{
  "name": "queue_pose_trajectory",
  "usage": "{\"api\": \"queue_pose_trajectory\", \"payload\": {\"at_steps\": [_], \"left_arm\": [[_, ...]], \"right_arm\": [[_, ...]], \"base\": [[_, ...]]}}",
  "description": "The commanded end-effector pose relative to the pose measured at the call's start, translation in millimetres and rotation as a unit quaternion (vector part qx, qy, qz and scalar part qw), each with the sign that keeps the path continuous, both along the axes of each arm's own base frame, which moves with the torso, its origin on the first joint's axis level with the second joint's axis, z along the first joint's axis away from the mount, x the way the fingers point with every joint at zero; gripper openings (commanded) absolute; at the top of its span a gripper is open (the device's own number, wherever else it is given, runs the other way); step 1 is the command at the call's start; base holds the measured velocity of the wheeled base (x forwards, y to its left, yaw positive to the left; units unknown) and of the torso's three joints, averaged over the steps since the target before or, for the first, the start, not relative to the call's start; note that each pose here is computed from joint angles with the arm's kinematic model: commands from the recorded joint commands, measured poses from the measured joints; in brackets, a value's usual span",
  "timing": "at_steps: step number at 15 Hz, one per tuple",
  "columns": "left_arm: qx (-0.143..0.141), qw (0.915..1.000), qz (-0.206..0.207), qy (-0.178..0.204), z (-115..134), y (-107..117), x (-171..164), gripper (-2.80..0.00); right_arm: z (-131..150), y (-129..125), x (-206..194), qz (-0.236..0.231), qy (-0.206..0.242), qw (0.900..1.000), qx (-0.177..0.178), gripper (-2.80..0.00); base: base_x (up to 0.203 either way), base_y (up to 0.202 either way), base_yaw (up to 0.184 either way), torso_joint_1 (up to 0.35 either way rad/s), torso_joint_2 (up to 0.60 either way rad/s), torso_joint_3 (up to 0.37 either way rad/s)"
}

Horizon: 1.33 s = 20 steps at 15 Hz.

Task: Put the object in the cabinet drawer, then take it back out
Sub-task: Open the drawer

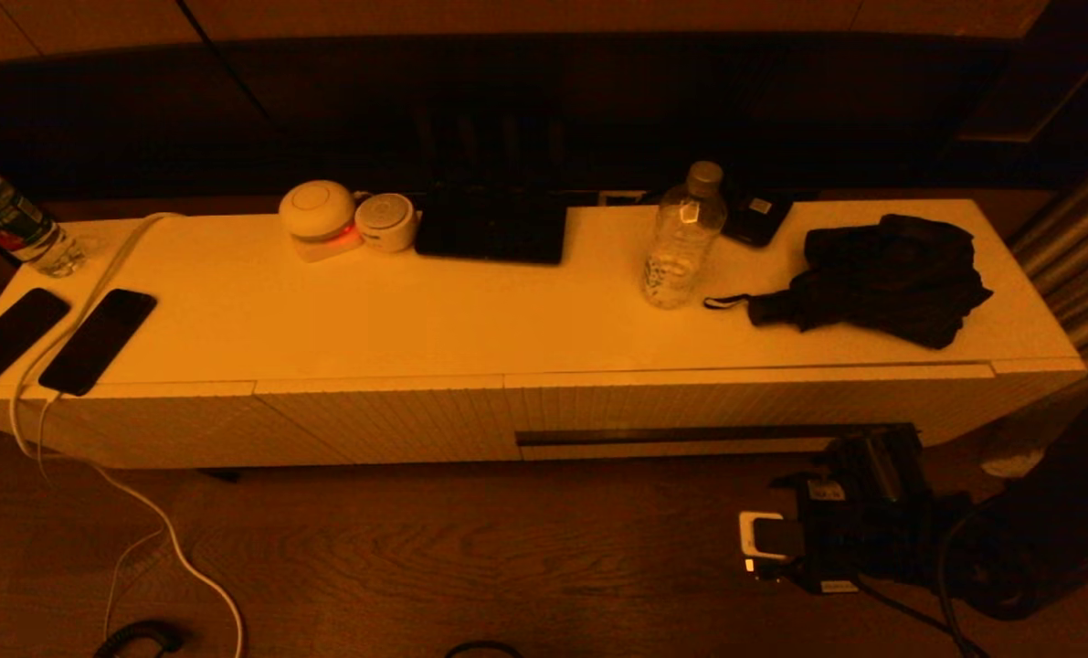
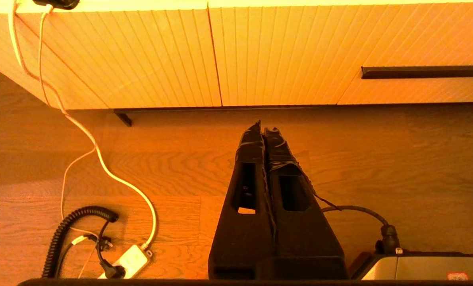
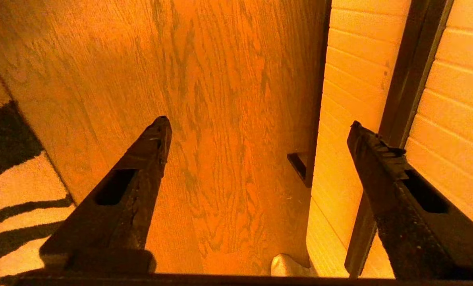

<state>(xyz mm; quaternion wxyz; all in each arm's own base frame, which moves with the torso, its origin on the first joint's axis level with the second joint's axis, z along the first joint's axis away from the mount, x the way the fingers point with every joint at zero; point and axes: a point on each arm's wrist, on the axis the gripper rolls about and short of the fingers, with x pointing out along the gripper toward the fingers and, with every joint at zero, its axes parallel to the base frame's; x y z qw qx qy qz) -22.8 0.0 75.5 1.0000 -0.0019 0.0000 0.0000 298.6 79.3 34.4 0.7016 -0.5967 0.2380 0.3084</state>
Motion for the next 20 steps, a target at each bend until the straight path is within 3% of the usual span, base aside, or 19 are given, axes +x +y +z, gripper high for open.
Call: {"api": "queue_pose_trajectory", "payload": {"at_steps": [1, 20], "left_arm": [[0.000, 1.0000, 0.000, 0.000, 0, 0, 0, -2.80], [0.000, 1.0000, 0.000, 0.000, 0, 0, 0, -2.80]], "right_arm": [[2, 1, 4, 0.003, -0.007, 1.000, 0.000, 0.00], [-20, 8, 46, -0.007, -0.029, 0.999, 0.028, 0.00]], "base": [[0.000, 0.000, 0.000, 0.000, 0.00, 0.000], [0.000, 0.000, 0.000, 0.000, 0.00, 0.000]]}}
